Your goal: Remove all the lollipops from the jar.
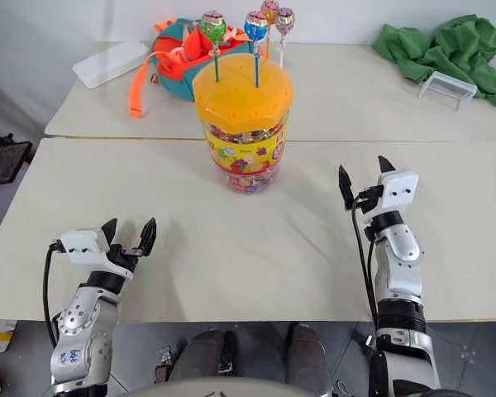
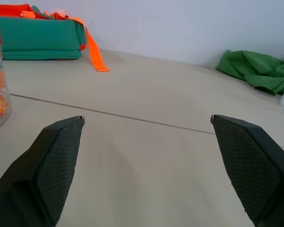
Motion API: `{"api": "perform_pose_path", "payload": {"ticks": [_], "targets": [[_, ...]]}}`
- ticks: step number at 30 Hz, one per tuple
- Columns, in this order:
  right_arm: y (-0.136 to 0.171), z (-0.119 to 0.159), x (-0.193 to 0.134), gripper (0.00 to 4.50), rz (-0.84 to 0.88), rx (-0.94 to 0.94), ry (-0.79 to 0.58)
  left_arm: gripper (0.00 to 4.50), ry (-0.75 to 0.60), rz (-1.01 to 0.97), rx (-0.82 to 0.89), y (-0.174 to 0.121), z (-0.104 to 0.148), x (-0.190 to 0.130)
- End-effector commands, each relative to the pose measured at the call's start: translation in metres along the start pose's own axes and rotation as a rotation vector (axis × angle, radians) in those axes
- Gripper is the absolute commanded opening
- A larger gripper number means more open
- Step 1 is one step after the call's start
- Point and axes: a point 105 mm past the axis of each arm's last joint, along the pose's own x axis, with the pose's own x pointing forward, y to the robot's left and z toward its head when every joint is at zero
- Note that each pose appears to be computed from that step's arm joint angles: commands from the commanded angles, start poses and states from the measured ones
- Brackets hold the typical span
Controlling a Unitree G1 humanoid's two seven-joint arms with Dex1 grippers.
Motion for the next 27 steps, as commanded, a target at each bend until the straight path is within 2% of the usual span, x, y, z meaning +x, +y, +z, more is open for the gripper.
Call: {"api": "perform_pose_path", "payload": {"ticks": [1,3,5,6,7,10,12,14,17,20,25,27], "targets": [[0.004,0.015,0.0,4.48,0.086,-0.049,-0.04,4.5,-0.087,-0.06,0.056,0.003,0.026,0.009],[0.01,0.029,-0.007,4.48,0.181,-0.002,-0.078,4.5,-0.151,-0.147,0.021,0.001,0.042,0.013],[0.017,0.064,-0.027,4.48,0.363,0.038,-0.165,4.5,-0.239,-0.372,-0.037,-0.004,0.072,0.014],[0.017,0.073,-0.034,4.48,0.419,0.052,-0.151,4.5,-0.244,-0.463,-0.04,-0.004,0.082,0.018],[0.016,0.077,-0.039,4.48,0.447,0.063,-0.131,4.5,-0.241,-0.516,-0.042,-0.003,0.088,0.02],[0.018,0.127,-0.051,4.48,0.535,0.101,-0.241,4.5,-0.254,-0.758,-0.099,-0.016,0.127,0.037],[0.025,0.16,-0.055,4.48,0.541,0.139,-0.338,4.5,-0.304,-0.882,-0.142,-0.037,0.162,0.052],[0.033,0.175,-0.06,4.48,0.543,0.159,-0.385,4.5,-0.323,-0.947,-0.157,-0.056,0.181,0.066],[0.045,0.181,-0.064,4.48,0.52,0.152,-0.429,4.5,-0.341,-1.045,-0.145,-0.087,0.199,0.082],[0.057,0.18,-0.062,4.48,0.494,0.171,-0.456,4.5,-0.285,-1.112,-0.103,-0.119,0.2,0.098],[0.062,0.172,-0.062,4.48,0.474,0.176,-0.45,4.5,-0.289,-1.155,-0.121,-0.135,0.205,0.104],[0.063,0.171,-0.063,4.5,0.463,0.176,-0.454,4.1,-0.305,-1.167,-0.138,-0.139,0.208,0.104]]}}
